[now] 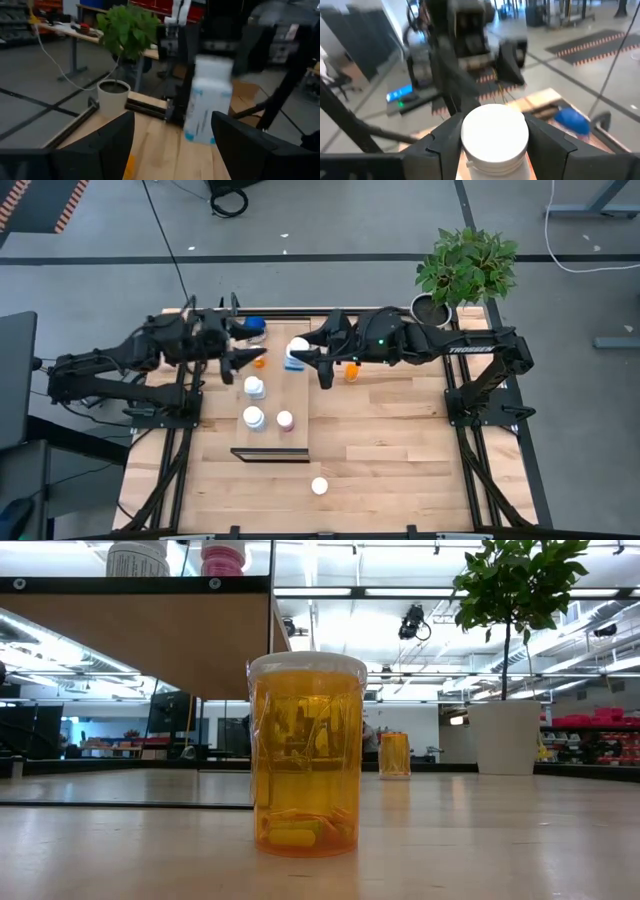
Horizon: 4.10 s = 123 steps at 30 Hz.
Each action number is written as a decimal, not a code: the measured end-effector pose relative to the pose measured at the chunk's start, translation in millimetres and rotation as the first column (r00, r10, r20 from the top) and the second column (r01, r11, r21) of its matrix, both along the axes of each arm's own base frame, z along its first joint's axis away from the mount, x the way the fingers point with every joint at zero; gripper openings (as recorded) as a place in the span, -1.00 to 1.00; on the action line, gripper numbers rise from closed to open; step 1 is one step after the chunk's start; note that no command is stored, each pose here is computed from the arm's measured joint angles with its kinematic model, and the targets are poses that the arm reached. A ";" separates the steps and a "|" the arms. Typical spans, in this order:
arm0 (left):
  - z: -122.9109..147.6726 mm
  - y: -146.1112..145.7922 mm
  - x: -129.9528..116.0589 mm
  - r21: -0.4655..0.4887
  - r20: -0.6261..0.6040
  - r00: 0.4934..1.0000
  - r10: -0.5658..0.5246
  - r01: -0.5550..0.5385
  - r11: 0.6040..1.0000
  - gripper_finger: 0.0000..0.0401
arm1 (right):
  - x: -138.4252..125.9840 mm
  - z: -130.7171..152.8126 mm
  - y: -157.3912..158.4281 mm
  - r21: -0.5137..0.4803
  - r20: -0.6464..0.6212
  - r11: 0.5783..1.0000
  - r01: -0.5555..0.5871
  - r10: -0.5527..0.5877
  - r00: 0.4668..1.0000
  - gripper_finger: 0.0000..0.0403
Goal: Pick and place medicine bottles onto shelf by color
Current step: Put the white pill bottle on the shelf aligned with the other white pill bottle, then put the top orange pill bottle on the shelf aligned with the other orange pill bottle
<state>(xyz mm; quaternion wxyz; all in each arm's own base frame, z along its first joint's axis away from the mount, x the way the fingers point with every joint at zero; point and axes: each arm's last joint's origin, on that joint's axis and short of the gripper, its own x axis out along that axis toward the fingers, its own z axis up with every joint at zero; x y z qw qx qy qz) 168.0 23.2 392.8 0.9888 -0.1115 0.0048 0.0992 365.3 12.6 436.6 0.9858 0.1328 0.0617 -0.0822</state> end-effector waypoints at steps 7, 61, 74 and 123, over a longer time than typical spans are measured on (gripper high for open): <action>8.7 3.6 -25.3 0.006 0.053 0.997 0.059 -0.059 0.998 0.34 | 3.1 -11.8 -1.2 -0.093 -0.098 0.996 0.013 -0.022 0.995 -0.03; 4.0 6.3 -22.5 -0.018 0.013 0.997 0.079 -0.079 0.997 0.33 | 66.5 -131.6 1.6 -0.038 -0.237 0.990 0.138 -0.143 0.961 -0.01; 3.6 6.3 -22.7 -0.026 0.009 0.997 0.080 -0.080 0.996 0.33 | 77.6 -147.7 9.3 0.002 -0.232 0.993 0.122 -0.118 0.965 0.00; 3.0 6.3 -22.7 -0.023 0.003 0.997 0.080 -0.080 0.997 0.33 | 74.0 -112.6 20.4 -0.118 -0.225 0.989 0.092 -0.117 0.967 0.39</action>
